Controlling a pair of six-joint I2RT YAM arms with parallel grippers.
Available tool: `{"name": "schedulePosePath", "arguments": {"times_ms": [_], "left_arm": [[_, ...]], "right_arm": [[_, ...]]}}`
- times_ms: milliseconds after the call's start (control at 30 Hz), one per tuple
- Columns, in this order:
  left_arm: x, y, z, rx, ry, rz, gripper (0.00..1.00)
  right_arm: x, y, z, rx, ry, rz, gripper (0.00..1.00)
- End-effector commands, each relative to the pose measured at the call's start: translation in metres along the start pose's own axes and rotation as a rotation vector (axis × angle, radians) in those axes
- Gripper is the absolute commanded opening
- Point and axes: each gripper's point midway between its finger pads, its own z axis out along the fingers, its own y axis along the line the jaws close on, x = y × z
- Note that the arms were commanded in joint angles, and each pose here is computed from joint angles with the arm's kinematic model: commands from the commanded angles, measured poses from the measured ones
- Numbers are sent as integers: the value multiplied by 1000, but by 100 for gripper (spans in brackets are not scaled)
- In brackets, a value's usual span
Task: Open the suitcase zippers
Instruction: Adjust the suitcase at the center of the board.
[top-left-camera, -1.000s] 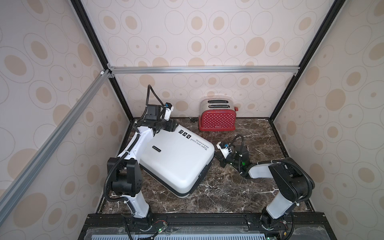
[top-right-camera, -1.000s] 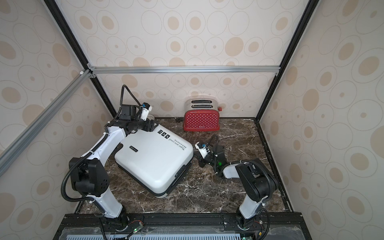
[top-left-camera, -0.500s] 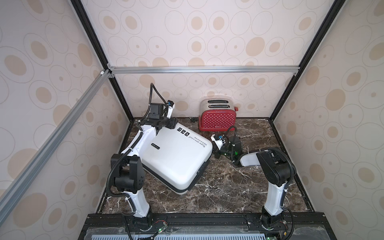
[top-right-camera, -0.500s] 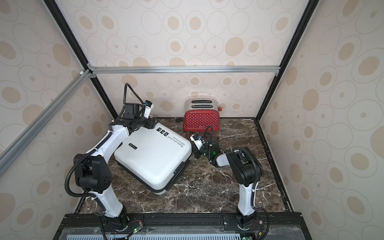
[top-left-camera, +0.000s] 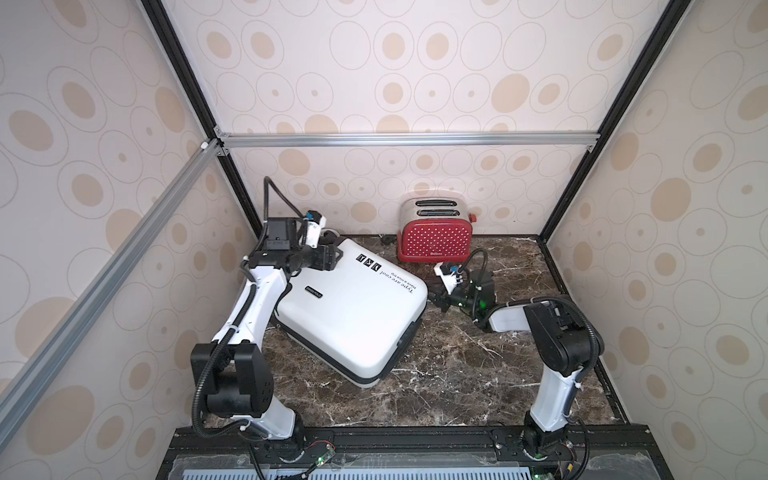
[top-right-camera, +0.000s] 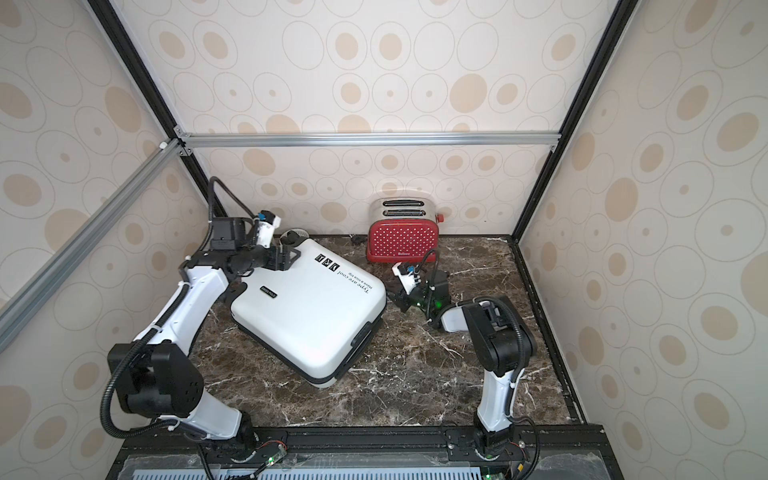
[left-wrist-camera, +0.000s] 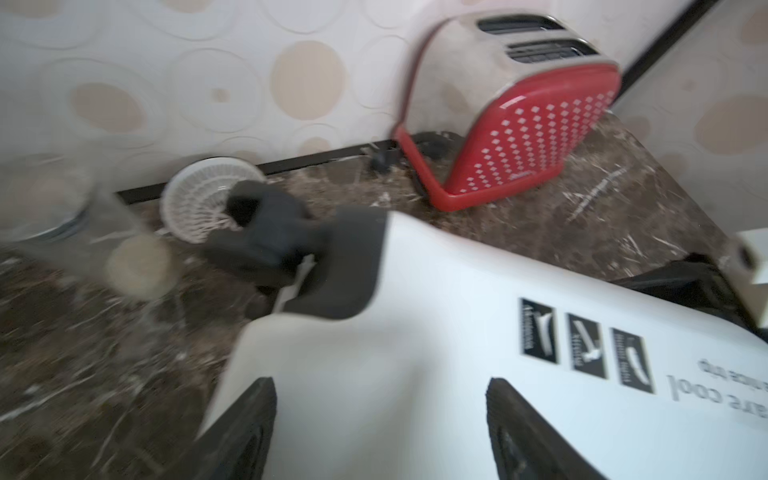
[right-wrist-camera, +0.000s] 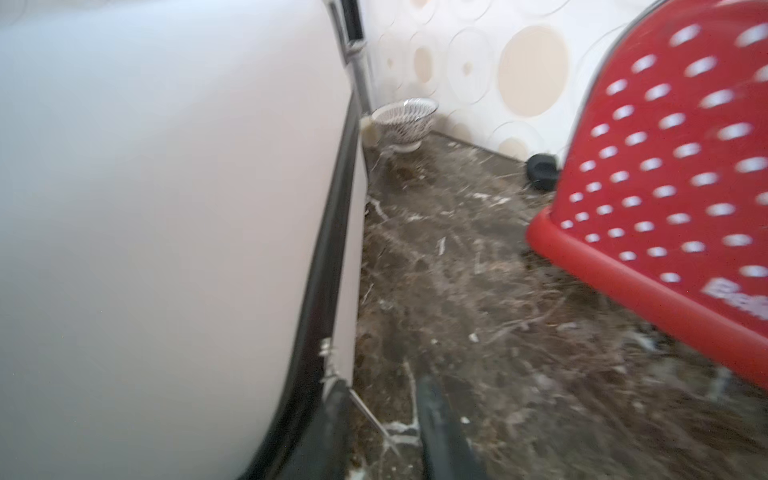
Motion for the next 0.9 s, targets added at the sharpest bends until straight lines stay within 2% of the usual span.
{"name": "schedulePosePath", "arguments": {"times_ms": [0,167,267,433,533,700,867], "left_arm": [[21,31,-14,-89,35,-145,83],[40,58,-22,-147,42,-239,84],[52,52,-17,-84,59,-262,82],[64,37,-14,-11,67,-269,79],[67,31,-17,7,59,-267,78],[72,21,-14,36,60,-263,76],[78,3,-10,83,69,-250,74]], "right_arm": [[-57,-3,-28,68,-119,-54,53],[-69,12,-62,144,5,108,71],[-68,33,-88,179,49,226,76],[-46,113,-108,88,180,430,79],[-29,151,-122,86,252,547,81],[-16,192,-128,83,227,709,84],[-27,214,-101,6,186,744,85]]}}
